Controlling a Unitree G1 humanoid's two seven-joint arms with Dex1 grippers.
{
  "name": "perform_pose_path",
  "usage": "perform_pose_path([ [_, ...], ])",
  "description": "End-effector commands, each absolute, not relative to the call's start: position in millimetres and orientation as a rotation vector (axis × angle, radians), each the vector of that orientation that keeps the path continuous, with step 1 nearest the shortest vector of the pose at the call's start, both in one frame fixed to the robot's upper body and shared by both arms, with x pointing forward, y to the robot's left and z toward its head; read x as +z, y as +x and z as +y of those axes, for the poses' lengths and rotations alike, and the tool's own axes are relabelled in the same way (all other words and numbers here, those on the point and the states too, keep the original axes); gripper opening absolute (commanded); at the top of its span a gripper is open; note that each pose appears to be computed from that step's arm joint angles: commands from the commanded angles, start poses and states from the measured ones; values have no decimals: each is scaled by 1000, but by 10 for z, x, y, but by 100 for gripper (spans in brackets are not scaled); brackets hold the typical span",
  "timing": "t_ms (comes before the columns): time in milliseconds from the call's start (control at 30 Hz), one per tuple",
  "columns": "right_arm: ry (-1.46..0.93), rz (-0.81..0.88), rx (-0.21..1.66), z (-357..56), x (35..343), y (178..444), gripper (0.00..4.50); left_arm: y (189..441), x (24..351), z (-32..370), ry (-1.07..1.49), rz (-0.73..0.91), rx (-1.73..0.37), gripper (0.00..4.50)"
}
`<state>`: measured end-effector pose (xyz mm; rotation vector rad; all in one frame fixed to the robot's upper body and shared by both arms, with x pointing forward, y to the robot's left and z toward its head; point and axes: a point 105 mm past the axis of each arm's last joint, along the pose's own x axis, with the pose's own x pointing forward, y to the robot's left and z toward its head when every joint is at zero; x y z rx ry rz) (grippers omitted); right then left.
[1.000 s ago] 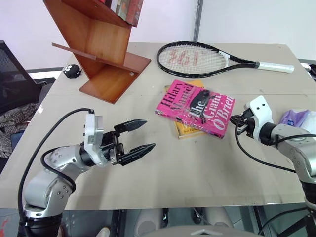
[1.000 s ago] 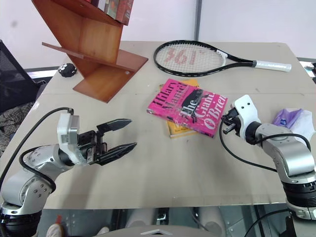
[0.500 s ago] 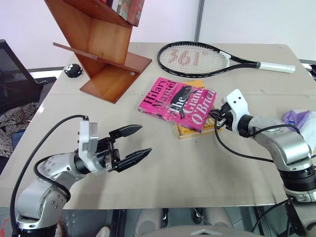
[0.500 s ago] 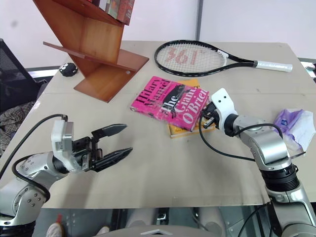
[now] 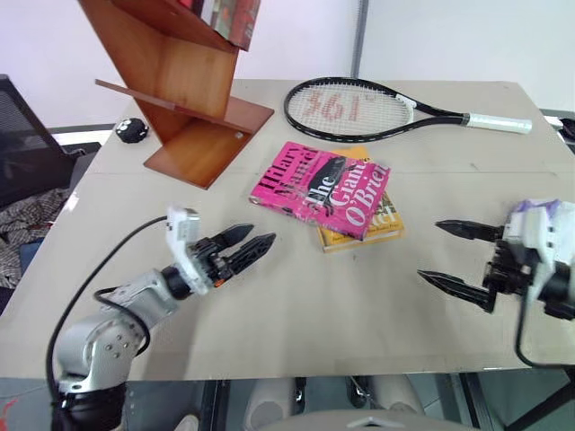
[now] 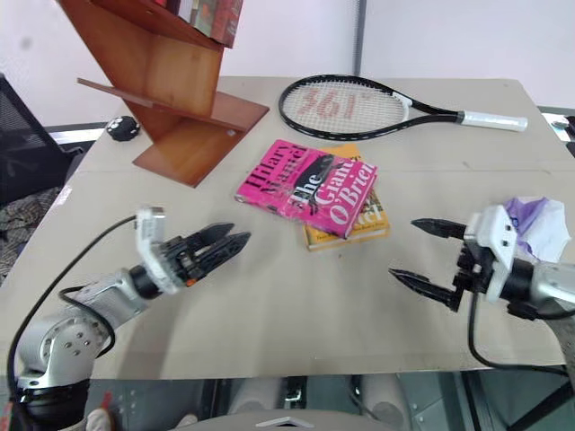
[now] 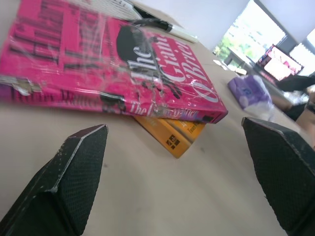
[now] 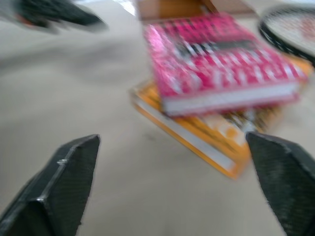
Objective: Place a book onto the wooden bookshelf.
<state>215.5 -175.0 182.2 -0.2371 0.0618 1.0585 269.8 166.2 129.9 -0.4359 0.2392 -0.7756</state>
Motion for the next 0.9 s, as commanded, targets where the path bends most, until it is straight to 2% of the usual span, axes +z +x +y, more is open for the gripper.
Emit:
perform_pose_path([
  [33,-275,-20,1061,-1701,2021,2044,447,2829,1196,1522,-589,345,-735,450],
  [233,-253,-94,1010,-1607,2132,1998,447,3234,1212,1304,-964,405,-633,450],
  [367,-258,-77,968,-1666,2067,1952,447,3487,1190,1032,-1185,441,-582,450],
  [667,-272,-68,912,-1704,2031,1882,447,3766,1147,912,-1501,438,-441,450],
  [767,-271,-69,908,-1705,2037,1866,450,3794,1147,901,-1557,432,-425,367],
  [900,-258,-74,907,-1682,2044,1862,450,3753,1318,872,-1565,417,-461,183],
])
